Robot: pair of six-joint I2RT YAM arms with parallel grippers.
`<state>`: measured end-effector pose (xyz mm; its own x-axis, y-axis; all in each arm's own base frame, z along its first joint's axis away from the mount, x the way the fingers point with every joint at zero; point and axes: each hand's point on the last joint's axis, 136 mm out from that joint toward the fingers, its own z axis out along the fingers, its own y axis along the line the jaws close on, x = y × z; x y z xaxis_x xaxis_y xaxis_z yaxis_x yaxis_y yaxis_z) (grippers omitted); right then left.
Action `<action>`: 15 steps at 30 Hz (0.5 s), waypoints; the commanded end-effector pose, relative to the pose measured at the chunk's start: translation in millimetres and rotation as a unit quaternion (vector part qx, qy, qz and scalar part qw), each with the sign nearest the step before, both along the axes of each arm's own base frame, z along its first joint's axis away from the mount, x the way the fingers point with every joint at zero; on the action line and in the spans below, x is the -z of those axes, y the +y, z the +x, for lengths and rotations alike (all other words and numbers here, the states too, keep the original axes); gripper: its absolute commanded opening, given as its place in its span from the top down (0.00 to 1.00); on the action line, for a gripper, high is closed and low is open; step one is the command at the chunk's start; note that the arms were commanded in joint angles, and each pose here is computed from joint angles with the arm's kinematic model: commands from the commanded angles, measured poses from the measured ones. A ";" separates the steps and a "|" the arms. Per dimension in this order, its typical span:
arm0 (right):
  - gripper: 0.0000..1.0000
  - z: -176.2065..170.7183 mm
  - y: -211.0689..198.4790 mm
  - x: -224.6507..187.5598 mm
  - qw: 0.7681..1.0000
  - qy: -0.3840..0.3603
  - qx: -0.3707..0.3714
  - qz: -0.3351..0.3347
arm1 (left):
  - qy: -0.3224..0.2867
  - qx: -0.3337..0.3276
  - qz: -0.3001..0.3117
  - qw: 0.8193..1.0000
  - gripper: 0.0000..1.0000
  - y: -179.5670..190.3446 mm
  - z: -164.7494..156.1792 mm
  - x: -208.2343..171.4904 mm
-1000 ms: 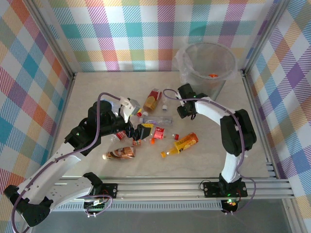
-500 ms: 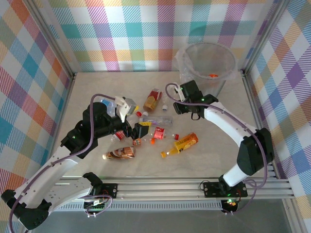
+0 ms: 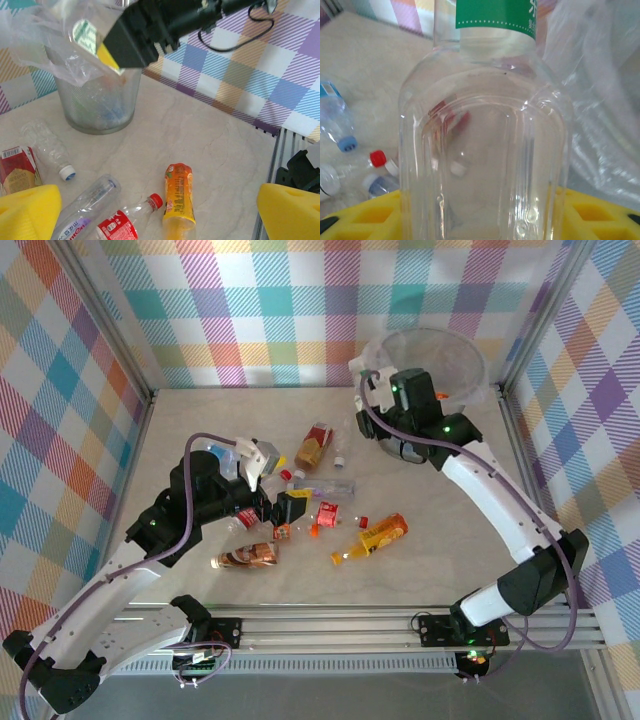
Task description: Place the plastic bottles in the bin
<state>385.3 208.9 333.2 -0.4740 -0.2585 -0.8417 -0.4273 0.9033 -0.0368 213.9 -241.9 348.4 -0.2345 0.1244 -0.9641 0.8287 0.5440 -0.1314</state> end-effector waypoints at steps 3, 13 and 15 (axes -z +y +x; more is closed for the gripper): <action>0.44 18.7 -9.6 -40.0 0.999 -0.036 0.020 0.006 | -0.016 -0.002 -0.022 1.000 0.00 0.4 0.4 -8.7; 0.43 79.7 -53.7 -50.5 0.995 -0.021 0.098 0.006 | -0.012 0.004 -0.017 1.000 0.00 -0.7 -1.2 -7.5; 0.43 89.7 -63.9 -48.2 0.994 -0.016 0.108 0.004 | -0.012 0.005 -0.015 1.000 0.00 -0.8 -1.3 -7.0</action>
